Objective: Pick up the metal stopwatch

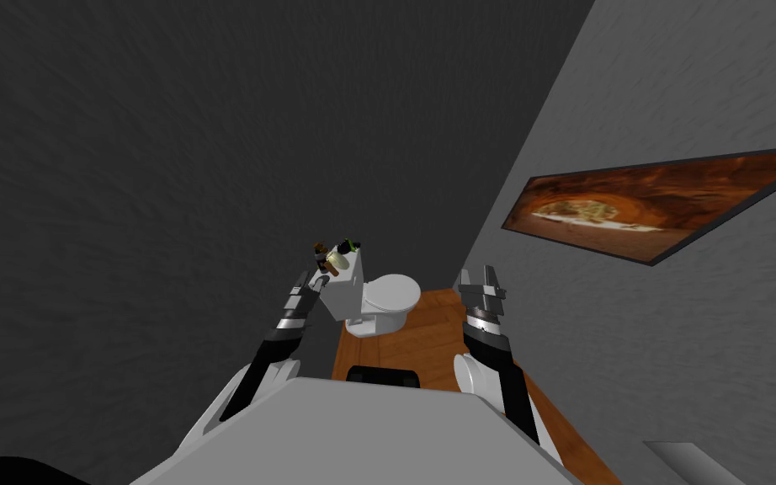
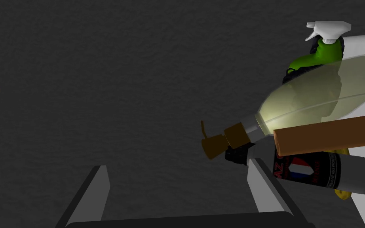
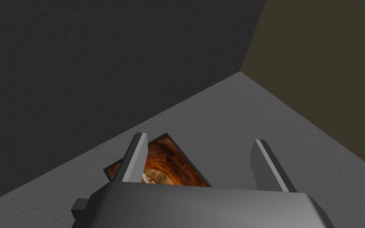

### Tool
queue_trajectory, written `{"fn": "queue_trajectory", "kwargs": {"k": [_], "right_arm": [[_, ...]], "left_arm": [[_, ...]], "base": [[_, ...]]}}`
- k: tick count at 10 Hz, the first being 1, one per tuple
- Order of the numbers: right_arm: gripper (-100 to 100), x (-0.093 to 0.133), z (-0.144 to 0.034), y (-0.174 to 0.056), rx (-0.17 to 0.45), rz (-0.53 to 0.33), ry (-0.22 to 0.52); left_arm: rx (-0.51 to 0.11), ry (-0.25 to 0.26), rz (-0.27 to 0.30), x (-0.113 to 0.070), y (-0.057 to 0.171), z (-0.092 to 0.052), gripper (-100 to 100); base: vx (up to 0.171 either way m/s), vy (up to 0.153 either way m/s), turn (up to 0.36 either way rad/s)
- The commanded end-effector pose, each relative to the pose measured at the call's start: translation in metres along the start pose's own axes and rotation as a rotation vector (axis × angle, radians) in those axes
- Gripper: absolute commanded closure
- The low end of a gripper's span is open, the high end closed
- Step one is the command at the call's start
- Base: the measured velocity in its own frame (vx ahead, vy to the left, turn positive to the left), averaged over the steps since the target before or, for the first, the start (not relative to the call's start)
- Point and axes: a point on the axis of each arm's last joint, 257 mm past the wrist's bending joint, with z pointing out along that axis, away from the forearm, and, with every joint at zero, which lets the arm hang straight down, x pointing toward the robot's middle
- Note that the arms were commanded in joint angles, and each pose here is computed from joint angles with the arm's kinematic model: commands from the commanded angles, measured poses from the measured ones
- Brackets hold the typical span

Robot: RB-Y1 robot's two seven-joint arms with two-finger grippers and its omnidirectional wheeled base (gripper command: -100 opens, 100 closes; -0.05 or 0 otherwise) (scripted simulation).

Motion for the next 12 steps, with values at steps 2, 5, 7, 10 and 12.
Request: {"fn": "queue_trajectory", "kwargs": {"k": [2, 5, 7, 10, 12], "right_arm": [[0, 0.0, 0.0, 0.0, 0.0, 0.0, 0.0], [0, 0.0, 0.0, 0.0, 0.0, 0.0, 0.0], [0, 0.0, 0.0, 0.0, 0.0, 0.0, 0.0], [0, 0.0, 0.0, 0.0, 0.0, 0.0, 0.0], [0, 0.0, 0.0, 0.0, 0.0, 0.0, 0.0]], "left_arm": [[-0.057, -0.017, -0.004, -0.011, 0.024, -0.007, -100], [-0.111, -0.036, -0.003, -0.021, 0.047, -0.016, -100], [-0.153, -0.056, 0.004, -0.031, 0.067, -0.024, -100], [-0.2, -0.087, 0.025, -0.047, 0.091, -0.034, -100], [-0.222, -0.106, 0.039, -0.056, 0.103, -0.04, -100]], "base": [[0.005, -0.017, 0.031], [0.007, -0.017, 0.044], [0.022, -0.03, 0.088], [0.059, -0.037, 0.101], [0.071, -0.055, 0.091]]}}
